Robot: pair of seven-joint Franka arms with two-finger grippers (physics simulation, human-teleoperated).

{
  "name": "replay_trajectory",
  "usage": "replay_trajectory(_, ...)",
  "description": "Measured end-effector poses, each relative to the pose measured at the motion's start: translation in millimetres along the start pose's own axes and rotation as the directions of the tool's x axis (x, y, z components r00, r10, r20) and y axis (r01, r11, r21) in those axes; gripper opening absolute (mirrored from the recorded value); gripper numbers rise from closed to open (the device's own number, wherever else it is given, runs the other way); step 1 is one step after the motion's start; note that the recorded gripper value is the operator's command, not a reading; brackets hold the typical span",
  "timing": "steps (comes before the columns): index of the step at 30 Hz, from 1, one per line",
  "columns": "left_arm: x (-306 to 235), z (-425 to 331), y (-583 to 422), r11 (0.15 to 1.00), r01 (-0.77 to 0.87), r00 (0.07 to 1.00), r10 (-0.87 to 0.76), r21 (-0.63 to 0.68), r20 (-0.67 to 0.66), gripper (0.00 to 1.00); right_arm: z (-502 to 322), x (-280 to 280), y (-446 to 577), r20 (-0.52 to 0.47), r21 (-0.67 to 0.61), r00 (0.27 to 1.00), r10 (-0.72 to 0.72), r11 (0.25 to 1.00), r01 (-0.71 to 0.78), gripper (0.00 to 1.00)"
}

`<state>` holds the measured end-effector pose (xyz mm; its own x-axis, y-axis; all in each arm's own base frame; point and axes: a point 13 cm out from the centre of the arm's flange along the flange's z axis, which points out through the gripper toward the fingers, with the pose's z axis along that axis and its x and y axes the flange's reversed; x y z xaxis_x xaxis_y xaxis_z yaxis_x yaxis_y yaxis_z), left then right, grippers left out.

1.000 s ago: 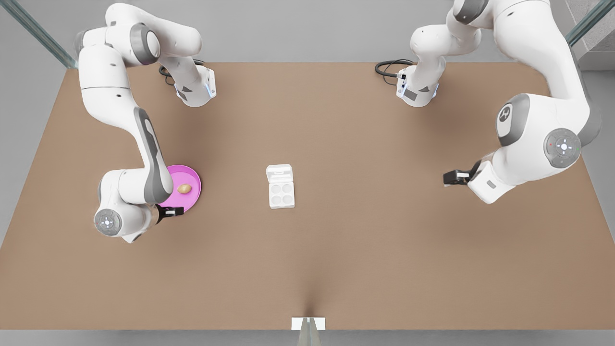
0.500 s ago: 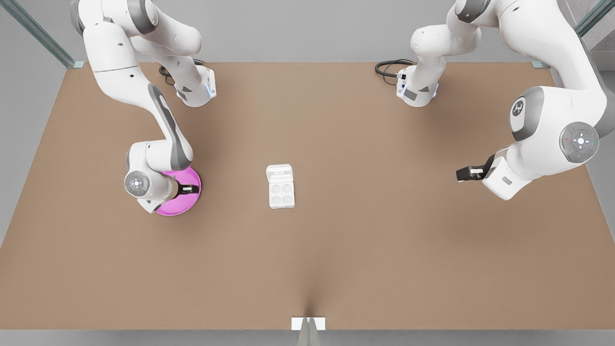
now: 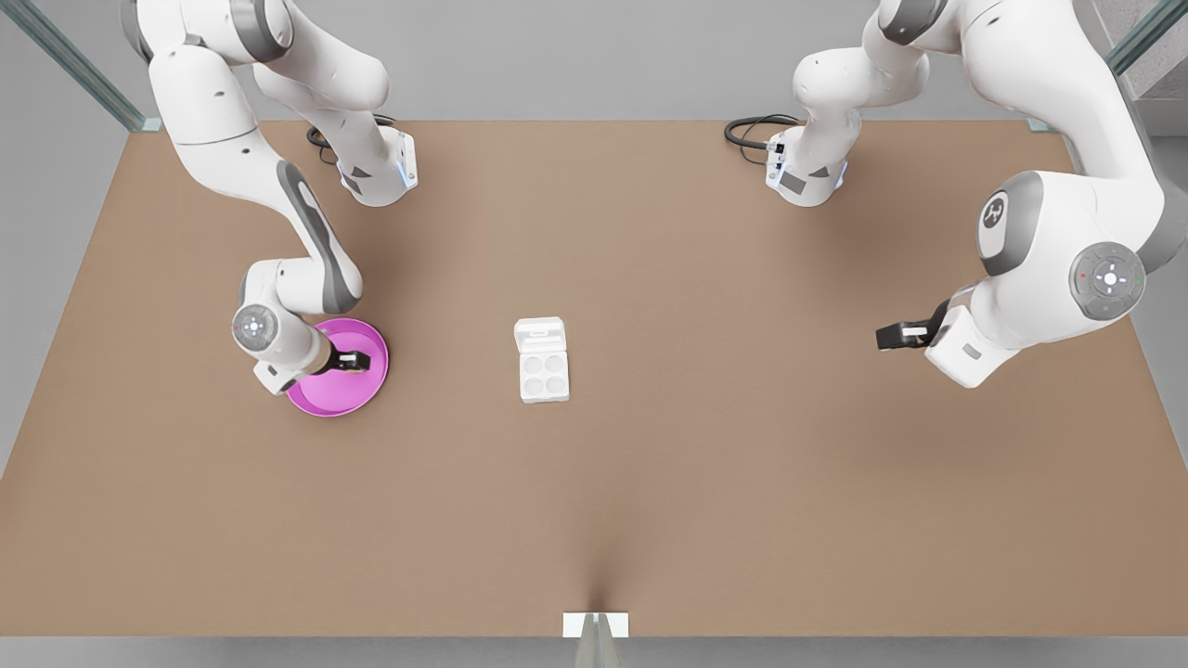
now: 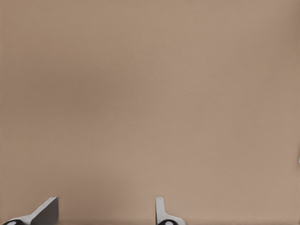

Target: Pack egg into the box and close the box lid

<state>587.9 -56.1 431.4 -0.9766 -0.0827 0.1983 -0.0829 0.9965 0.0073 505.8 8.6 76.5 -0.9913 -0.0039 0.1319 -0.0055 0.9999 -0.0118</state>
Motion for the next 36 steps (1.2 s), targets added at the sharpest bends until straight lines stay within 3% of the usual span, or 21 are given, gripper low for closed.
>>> replay_trajectory(14,1.0,-7.5,-6.8,1.0,-0.004,1.0,0.004,0.001,0.022,1.0,20.8,5.6,19.6,0.043,-0.026,0.999,-0.011,1.0,0.012,1.0)
replay_trajectory(16,-1.5,-6.3,-1.1,1.0,0.002,1.0,-0.002,-0.016,0.026,1.0,24.7,6.0,18.8,0.042,-0.027,0.999,-0.009,1.0,0.01,0.88)
replay_trajectory(21,-4.9,-4.6,-1.2,0.999,0.0,0.999,0.002,-0.037,0.037,1.0,32.3,5.7,18.9,0.043,-0.032,0.999,-0.007,0.999,0.008,0.86)
replay_trajectory(22,-5.2,-4.8,-1.5,0.999,0.0,0.999,0.002,-0.038,0.039,1.0,33.1,5.5,19.0,0.044,-0.033,0.999,-0.006,0.999,0.008,0.76)
replay_trajectory(27,-4.4,-5.2,-11.1,0.999,-0.009,0.999,0.011,-0.042,0.045,1.0,32.4,3.2,19.6,0.054,-0.034,0.999,-0.006,0.999,0.008,0.68)
replay_trajectory(29,-5.1,-4.7,-12.0,0.999,-0.007,0.999,0.009,-0.043,0.046,1.0,32.0,2.5,19.7,0.057,-0.035,0.998,-0.006,0.999,0.008,0.59)
replay_trajectory(36,-5.6,-5.1,-12.0,0.999,0.004,0.999,-0.002,-0.043,0.049,1.0,29.0,2.2,19.5,0.069,-0.038,0.998,-0.01,0.999,0.013,0.53)
